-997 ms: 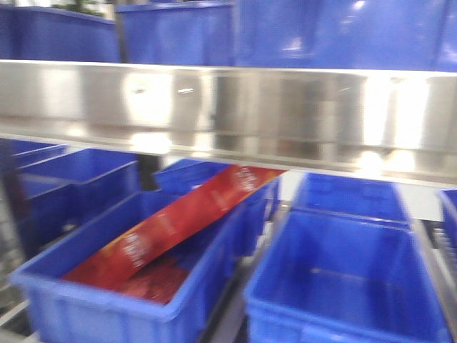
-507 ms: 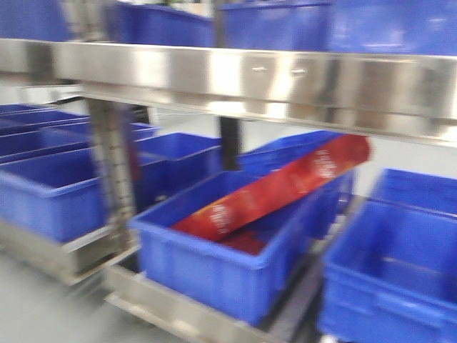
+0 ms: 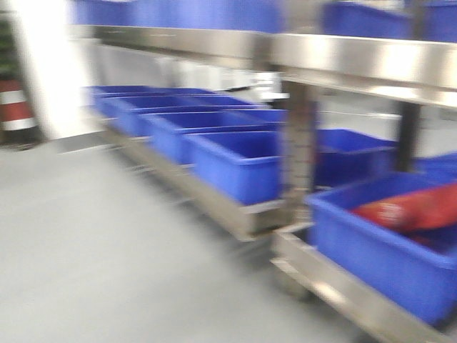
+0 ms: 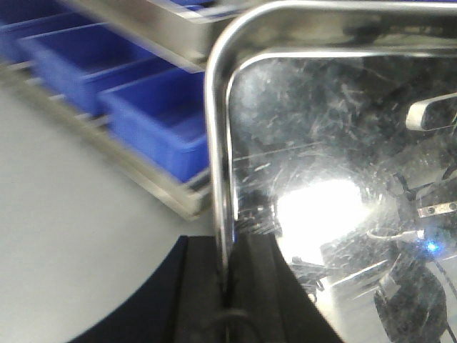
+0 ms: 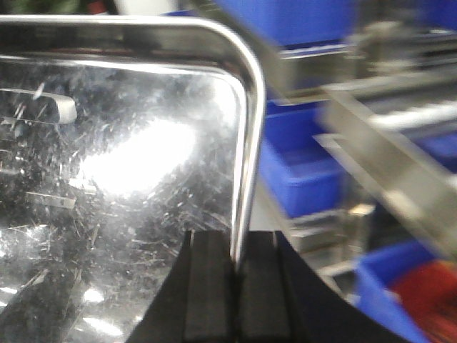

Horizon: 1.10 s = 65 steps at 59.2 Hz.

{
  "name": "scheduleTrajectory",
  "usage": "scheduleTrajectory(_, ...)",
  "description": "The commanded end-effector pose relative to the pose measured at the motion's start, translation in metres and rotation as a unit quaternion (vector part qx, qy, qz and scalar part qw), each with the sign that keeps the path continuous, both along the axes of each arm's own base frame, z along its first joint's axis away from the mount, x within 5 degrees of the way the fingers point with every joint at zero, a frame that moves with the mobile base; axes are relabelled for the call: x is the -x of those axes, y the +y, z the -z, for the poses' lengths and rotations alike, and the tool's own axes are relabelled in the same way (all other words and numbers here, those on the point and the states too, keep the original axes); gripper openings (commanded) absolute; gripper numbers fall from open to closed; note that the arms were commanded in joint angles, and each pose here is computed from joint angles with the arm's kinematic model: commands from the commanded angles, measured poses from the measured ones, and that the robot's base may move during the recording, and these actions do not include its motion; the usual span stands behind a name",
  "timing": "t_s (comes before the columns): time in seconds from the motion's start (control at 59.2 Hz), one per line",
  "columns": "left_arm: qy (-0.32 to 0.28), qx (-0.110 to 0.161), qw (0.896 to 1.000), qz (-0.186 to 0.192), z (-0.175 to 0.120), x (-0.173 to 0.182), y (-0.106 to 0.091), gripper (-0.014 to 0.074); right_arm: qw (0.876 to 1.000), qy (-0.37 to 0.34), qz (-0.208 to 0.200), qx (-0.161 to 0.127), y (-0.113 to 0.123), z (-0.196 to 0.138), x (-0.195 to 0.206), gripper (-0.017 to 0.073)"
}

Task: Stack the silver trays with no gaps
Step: 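Drive the base along the aisle carrying the tray in both grippers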

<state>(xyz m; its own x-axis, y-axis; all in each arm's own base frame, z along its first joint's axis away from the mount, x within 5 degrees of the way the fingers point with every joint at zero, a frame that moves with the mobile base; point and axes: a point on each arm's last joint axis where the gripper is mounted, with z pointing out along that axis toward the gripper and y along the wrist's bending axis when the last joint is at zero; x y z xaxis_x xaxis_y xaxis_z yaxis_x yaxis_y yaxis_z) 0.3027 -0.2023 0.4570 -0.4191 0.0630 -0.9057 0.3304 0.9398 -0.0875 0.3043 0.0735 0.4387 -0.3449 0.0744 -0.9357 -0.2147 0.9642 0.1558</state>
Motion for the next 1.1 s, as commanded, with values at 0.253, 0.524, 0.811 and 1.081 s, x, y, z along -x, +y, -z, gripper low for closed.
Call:
scheduleTrajectory(0.253, -0.031, 0.011, 0.999, 0.013, -0.0122, 0.0055, -0.0011, -0.0020, 0.999, -0.032, -0.002, 0.004, 0.0001, -0.0091, 0.0034, -0.0081)
scheduleTrajectory(0.524, -0.031, 0.011, 0.999, 0.013, -0.0122, 0.0055, -0.0011, -0.0020, 0.999, -0.032, -0.002, 0.004, 0.0001, -0.0091, 0.0034, -0.0081)
scheduleTrajectory(0.811, -0.031, 0.011, 0.999, 0.013, -0.0122, 0.0055, -0.0011, -0.0020, 0.999, -0.032, -0.002, 0.004, 0.0001, -0.0091, 0.0034, -0.0081)
scheduleTrajectory(1.081, -0.031, 0.011, 0.999, 0.013, -0.0122, 0.0055, -0.0011, -0.0020, 0.999, -0.032, -0.002, 0.004, 0.0001, -0.0091, 0.0034, -0.0081)
